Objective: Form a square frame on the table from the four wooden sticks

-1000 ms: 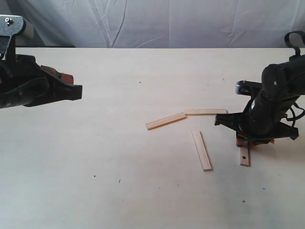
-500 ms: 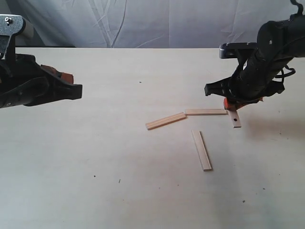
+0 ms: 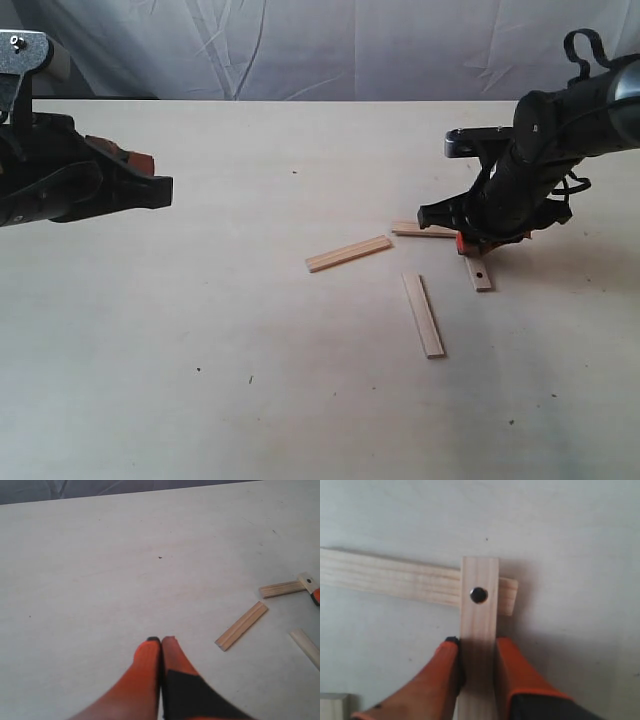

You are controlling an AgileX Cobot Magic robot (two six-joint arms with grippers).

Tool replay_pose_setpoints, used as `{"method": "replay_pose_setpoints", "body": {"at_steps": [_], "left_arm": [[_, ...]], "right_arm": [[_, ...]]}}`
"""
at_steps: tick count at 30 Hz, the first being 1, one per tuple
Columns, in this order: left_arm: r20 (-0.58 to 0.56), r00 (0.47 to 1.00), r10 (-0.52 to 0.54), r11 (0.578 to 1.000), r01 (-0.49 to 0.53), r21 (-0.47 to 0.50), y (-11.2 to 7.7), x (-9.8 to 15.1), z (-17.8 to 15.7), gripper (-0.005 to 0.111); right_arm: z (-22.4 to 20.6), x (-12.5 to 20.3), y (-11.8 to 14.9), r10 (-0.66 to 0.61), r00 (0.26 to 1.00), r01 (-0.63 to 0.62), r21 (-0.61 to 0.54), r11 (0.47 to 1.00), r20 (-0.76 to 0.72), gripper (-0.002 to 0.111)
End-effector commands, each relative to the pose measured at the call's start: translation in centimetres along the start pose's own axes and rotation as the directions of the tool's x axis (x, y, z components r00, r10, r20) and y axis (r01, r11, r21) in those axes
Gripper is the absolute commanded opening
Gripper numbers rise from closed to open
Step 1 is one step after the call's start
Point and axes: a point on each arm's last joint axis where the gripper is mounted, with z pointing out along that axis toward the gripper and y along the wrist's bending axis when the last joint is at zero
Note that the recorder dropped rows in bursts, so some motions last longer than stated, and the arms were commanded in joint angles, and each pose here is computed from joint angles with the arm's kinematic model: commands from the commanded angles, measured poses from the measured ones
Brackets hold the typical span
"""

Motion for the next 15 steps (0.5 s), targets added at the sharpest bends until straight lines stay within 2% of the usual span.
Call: {"method": "replay_pose_setpoints", "body": {"at_steps": [1,7,9,10,11,15], "left_arm": [[0.023,1.0,-0.014,1.0,0.014,0.009,-0.2,-0.3,-0.2,0.0],[0.023,1.0,-0.014,1.0,0.014,0.009,-0.2,-0.3,-0.2,0.0],[0.021,1.0,-0.014,1.0,0.014,0.009,-0.2,-0.3,-0.2,0.0],[0.016,1.0,-0.014,1.0,0.014,0.008,-0.2,-0.2,0.0,0.0],[0.012,1.0,-0.014,1.0,0.014,0.007,-0.2,-0.2,0.1,0.0],[0.008,1.0,-0.014,1.0,0.014,0.005,-0.1,-0.1,0.4,0.0]], "right_arm": [[-0.2,-0.3,-0.1,-0.005,1.0,0.005,-0.001,1.0,0.019,0.021],[-2.9,-0.9,0.1,-0.006,0.996,0.007,-0.012,1.0,0.09,0.047],[-4.3,-1.1,0.3,0.019,0.992,-0.016,-0.032,0.999,0.123,0.047],[-4.7,-1.0,1.0,0.076,0.99,-0.066,-0.082,0.994,0.117,0.047],[-4.7,-0.8,1.8,0.077,0.992,-0.067,-0.103,0.992,0.098,0.047],[-3.8,2.0,5.4,-0.096,0.99,0.089,-0.081,0.993,-0.098,0.047]]}}
